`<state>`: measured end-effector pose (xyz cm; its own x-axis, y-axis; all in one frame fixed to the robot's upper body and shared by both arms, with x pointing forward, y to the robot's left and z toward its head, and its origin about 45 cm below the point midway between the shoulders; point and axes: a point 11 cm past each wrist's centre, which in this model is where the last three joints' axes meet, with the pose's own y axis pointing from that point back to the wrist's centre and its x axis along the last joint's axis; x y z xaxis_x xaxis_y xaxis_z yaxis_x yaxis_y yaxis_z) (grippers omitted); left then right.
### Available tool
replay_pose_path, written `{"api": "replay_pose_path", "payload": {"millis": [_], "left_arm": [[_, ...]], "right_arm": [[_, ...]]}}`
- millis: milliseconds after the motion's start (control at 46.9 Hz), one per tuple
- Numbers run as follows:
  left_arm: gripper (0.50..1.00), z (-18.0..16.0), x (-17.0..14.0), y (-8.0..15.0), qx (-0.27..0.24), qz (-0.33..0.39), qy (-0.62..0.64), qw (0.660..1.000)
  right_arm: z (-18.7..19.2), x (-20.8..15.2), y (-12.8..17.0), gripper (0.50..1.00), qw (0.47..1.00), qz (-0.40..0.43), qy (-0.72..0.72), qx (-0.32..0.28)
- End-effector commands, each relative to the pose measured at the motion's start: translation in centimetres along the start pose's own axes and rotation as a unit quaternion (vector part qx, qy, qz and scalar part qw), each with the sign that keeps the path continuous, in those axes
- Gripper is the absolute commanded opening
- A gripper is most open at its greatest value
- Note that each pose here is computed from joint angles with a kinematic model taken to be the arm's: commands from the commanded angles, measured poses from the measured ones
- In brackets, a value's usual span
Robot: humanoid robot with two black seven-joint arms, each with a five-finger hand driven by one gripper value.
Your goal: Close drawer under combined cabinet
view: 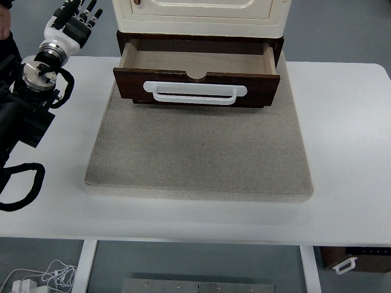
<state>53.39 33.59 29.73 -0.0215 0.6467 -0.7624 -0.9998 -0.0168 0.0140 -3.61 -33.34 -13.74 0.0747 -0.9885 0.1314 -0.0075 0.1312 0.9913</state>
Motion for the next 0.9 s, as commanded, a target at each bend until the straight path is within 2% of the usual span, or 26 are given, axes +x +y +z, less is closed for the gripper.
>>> {"api": "replay_pose_path", "payload": {"millis": [0, 235, 384, 704, 874], "left_arm": [[1.0, 0.0, 0.0, 0.0, 0.0, -0.001, 0.0, 1.0], [1.0, 0.4, 0.1, 0.0, -0.003, -0.003, 0.003, 1.0], [1.0, 1.9, 0.2, 0.1, -0.016, -0.005, 0.003, 1.0], [1.0, 8.7, -4.9, -0.3, -0.067, -0.1, -0.022, 0.993], [1.0, 11.8, -9.7, 0.3, -0.087, -0.182, -0.034, 0.979]], "right_arm": [[0.0, 0.0, 0.0, 0.952, 1.0, 0.0, 0.0, 0.0], [0.0, 0.0, 0.0, 0.952, 1.0, 0.0, 0.0, 0.0], [0.0, 0.0, 0.0, 0.952, 1.0, 0.0, 0.0, 0.0], [0.0, 0.0, 0.0, 0.952, 1.0, 0.0, 0.0, 0.0], [0.0, 0.0, 0.0, 0.952, 1.0, 0.0, 0.0, 0.0]]}}
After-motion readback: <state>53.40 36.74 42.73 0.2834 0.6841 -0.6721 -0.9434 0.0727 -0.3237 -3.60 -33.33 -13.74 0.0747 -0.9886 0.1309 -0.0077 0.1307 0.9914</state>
